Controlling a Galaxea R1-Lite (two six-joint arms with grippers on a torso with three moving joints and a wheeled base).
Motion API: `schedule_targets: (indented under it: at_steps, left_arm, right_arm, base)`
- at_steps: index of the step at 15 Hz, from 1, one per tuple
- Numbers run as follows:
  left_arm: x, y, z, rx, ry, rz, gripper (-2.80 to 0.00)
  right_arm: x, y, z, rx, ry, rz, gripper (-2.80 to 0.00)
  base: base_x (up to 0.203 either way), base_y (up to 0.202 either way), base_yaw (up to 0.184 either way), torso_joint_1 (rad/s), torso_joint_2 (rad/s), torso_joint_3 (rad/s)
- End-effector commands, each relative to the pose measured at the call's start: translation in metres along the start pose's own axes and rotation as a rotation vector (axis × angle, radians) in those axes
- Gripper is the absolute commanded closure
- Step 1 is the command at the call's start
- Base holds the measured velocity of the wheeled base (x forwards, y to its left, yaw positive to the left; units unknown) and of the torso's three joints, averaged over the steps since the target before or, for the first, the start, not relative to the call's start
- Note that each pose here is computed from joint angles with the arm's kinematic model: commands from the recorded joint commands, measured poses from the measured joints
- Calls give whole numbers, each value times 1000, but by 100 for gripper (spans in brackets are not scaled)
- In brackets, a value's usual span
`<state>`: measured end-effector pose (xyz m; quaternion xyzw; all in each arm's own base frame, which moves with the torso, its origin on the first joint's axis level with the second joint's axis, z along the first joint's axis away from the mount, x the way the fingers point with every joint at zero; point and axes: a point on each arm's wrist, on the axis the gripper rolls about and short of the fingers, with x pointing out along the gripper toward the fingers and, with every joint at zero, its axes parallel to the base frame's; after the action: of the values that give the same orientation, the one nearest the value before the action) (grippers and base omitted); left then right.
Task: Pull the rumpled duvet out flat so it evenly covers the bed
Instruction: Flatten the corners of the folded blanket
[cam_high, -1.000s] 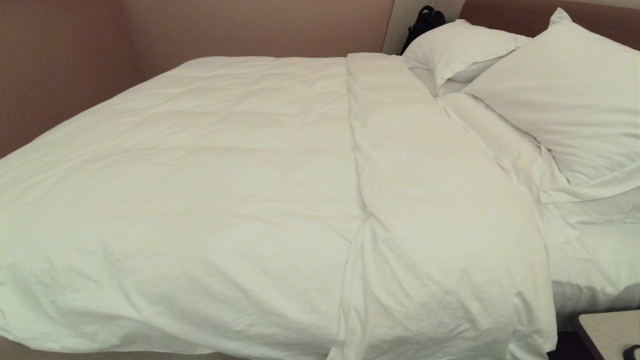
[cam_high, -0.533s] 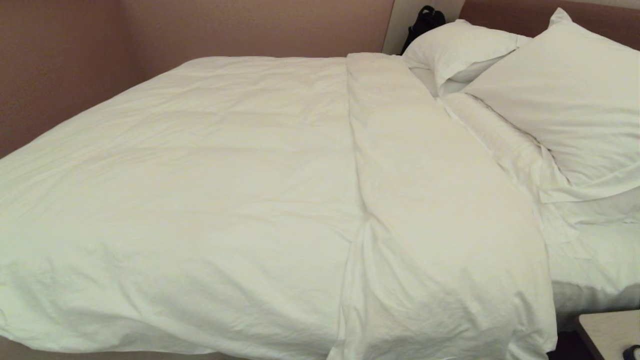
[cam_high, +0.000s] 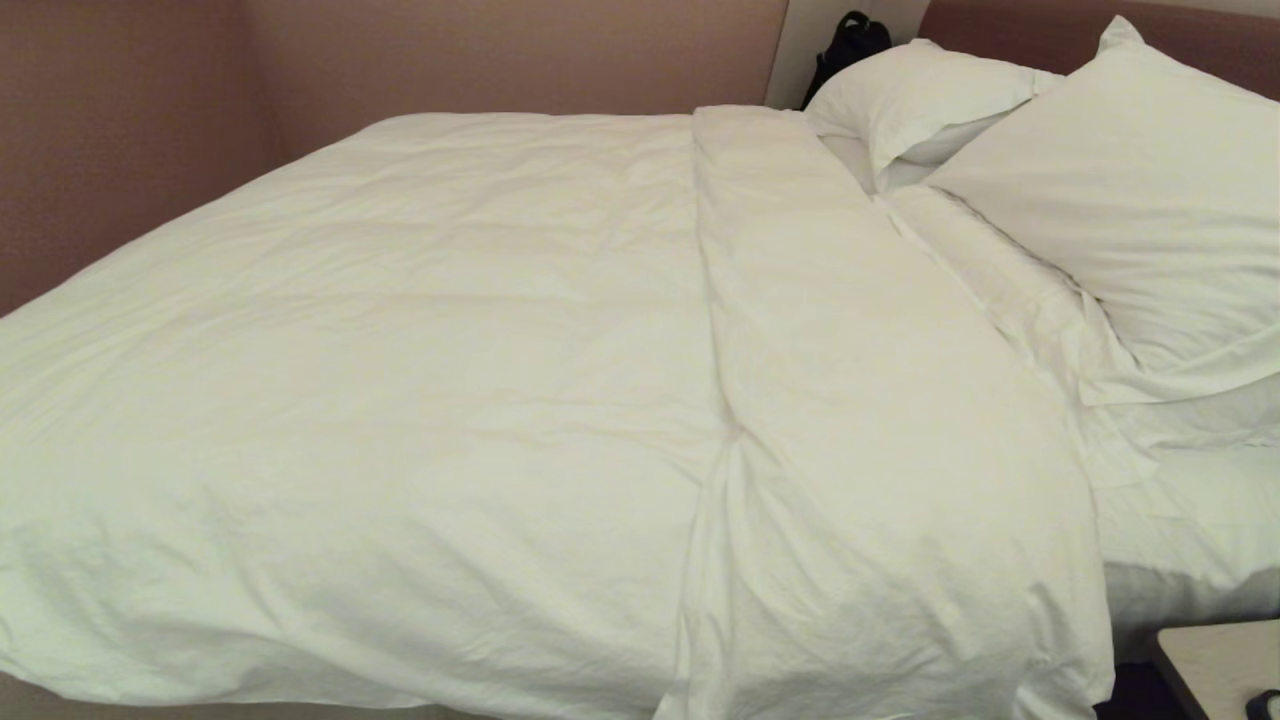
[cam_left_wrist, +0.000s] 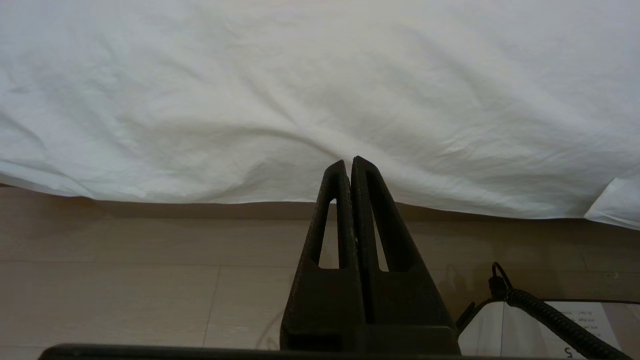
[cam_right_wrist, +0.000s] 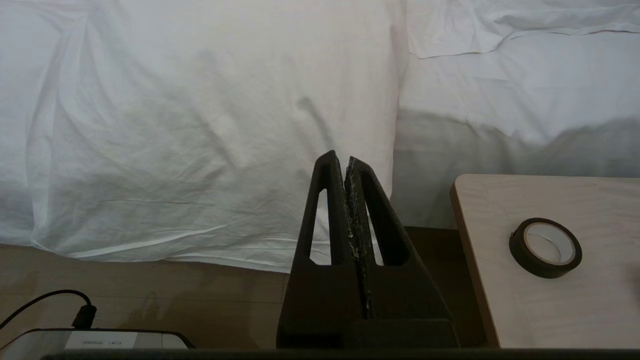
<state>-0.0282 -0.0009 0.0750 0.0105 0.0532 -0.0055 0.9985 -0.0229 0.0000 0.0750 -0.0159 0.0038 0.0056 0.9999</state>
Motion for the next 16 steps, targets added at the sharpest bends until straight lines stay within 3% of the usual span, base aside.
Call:
schedule_targets:
  at_steps: [1,16]
  left_arm:
    - [0,0,0,-2,1,-1,0]
    - [0,0,0,6,-1,-6,0]
  right_arm:
    - [0,0,0,-1,0,1,0]
    - [0,0,0,-1,0,1,0]
  base:
    - [0,0,0,0,0,0]
    - [0,0,0,0,0,0]
